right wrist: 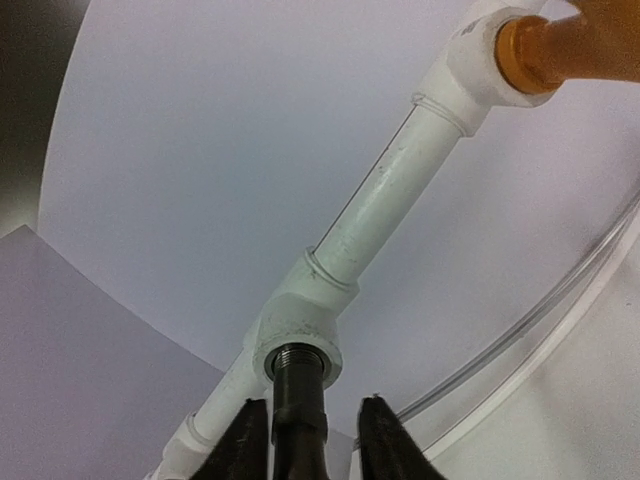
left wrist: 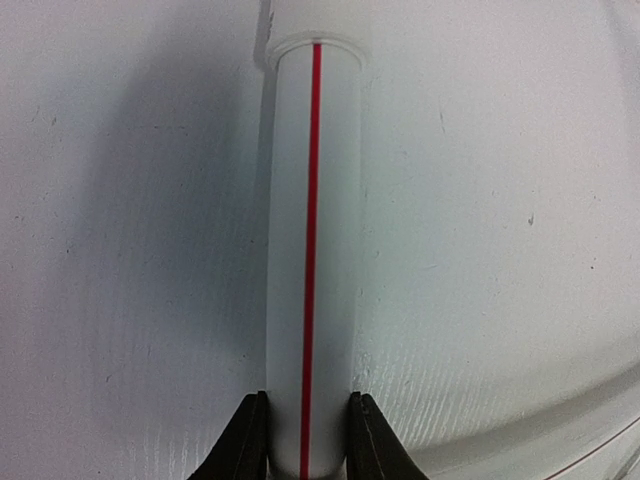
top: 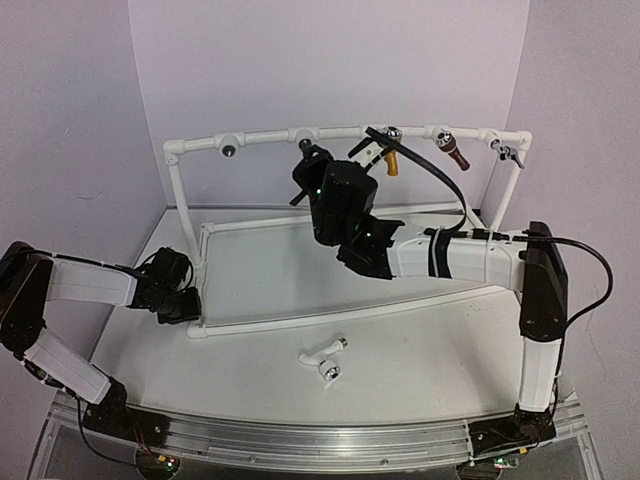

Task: Install the water faucets
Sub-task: Screw the water faucet onto the adaptor.

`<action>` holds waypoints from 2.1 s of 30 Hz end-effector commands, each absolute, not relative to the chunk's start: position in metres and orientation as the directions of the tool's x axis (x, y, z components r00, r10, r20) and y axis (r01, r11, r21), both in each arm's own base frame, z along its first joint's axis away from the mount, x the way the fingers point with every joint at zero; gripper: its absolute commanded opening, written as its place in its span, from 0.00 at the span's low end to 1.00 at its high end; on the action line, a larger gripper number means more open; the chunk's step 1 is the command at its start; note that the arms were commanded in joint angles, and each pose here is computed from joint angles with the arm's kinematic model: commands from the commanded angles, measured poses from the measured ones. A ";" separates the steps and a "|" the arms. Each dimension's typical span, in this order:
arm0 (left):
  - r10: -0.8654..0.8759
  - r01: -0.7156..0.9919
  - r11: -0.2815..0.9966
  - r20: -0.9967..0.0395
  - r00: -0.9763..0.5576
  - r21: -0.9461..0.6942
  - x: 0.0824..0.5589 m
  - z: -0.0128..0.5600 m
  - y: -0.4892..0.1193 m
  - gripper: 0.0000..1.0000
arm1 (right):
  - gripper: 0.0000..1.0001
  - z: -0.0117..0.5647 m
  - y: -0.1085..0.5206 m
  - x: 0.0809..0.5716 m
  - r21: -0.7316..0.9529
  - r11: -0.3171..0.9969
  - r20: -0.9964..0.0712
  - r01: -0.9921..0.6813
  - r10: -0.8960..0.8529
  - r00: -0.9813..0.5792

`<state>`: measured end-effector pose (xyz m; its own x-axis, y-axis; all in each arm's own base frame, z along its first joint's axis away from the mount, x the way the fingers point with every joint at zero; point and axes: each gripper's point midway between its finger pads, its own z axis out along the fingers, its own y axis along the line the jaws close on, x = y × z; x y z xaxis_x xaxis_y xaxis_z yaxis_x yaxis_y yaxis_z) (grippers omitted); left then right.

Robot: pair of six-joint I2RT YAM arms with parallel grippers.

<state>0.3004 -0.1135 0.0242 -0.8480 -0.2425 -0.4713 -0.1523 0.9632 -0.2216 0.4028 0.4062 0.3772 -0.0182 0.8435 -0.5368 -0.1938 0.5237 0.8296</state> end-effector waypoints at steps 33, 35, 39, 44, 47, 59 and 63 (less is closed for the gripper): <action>-0.254 -0.152 0.954 -0.429 -0.867 -0.258 0.297 0.016 -0.124 0.00 | 0.83 0.436 0.431 0.352 -0.254 0.958 -0.967 -0.134 -0.254 0.019; -0.256 -0.152 0.954 -0.431 -0.865 -0.260 0.297 0.016 -0.123 0.00 | 0.81 0.432 0.433 0.356 -0.282 0.953 -0.959 -0.107 -0.282 0.017; -0.255 -0.150 0.953 -0.431 -0.866 -0.262 0.297 0.016 -0.124 0.00 | 0.81 0.420 0.438 0.364 -0.319 0.942 -0.947 -0.108 -0.320 0.011; -0.253 -0.148 0.953 -0.429 -0.867 -0.263 0.297 0.016 -0.124 0.00 | 0.74 0.409 0.431 0.374 -0.286 0.951 -0.957 -0.119 -0.289 -0.010; -0.253 -0.147 0.953 -0.430 -0.867 -0.264 0.297 0.017 -0.125 0.00 | 0.68 0.405 0.429 0.381 -0.222 0.960 -0.973 -0.169 -0.229 -0.023; -0.252 -0.144 0.953 -0.431 -0.866 -0.267 0.296 0.017 -0.125 0.00 | 0.48 0.389 0.429 0.400 0.044 0.955 -0.992 -0.292 0.007 -0.127; -0.252 -0.144 0.953 -0.431 -0.867 -0.268 0.297 0.017 -0.125 0.00 | 0.41 0.386 0.437 0.402 0.082 0.946 -0.991 -0.313 0.044 -0.126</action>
